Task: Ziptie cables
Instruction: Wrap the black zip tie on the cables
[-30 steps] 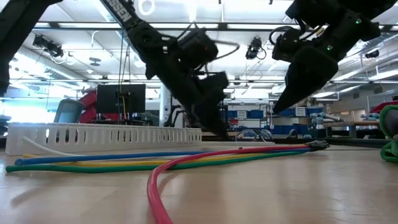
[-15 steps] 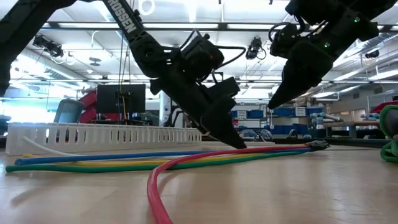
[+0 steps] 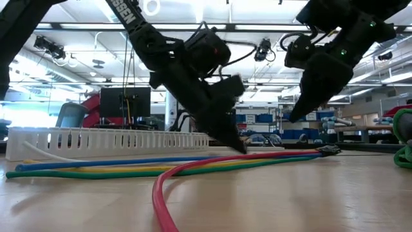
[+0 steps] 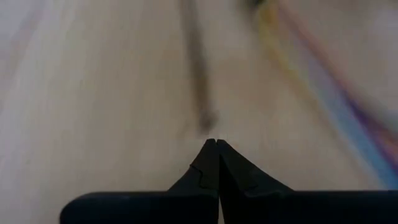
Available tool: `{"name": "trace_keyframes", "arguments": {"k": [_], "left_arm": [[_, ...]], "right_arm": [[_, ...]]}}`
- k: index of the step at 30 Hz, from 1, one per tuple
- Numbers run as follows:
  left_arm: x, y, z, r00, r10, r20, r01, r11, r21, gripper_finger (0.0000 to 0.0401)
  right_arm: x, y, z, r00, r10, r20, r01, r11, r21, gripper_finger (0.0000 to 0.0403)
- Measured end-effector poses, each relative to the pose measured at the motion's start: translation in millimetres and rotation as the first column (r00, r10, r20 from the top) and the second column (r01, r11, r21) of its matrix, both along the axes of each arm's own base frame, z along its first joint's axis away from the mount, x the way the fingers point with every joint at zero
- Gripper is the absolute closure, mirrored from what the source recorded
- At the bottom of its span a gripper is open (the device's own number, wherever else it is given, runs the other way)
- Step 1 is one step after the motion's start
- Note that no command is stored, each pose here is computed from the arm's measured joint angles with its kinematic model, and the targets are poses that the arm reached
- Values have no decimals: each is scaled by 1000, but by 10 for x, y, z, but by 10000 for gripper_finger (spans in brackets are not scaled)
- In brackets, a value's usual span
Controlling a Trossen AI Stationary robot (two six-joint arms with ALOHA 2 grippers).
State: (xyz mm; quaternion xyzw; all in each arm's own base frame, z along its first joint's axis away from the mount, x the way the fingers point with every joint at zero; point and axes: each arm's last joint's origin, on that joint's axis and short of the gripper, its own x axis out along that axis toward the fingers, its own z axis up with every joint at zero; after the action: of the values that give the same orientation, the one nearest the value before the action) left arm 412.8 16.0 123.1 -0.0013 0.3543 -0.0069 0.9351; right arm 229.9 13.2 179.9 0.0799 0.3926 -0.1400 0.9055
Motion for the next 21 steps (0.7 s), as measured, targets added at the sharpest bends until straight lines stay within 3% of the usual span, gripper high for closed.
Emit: {"name": "trace_keyframes", "arguments": {"k": [4, 13, 21], "left_arm": [[77, -38, 105, 993, -35, 114, 34, 999, 9, 401], [110, 16, -206, 998, -10, 69, 10, 1000, 2, 401], [71, 31, -218, 998, 62, -26, -62, 998, 8, 401]], "right_arm": [[-19, -1, -40, 1000, -7, 0, 7, 1000, 7, 403], [-99, 3, -214, 999, -37, 32, 36, 999, 41, 403], [-134, 10, -282, 998, -48, 50, 44, 997, 69, 403]]}}
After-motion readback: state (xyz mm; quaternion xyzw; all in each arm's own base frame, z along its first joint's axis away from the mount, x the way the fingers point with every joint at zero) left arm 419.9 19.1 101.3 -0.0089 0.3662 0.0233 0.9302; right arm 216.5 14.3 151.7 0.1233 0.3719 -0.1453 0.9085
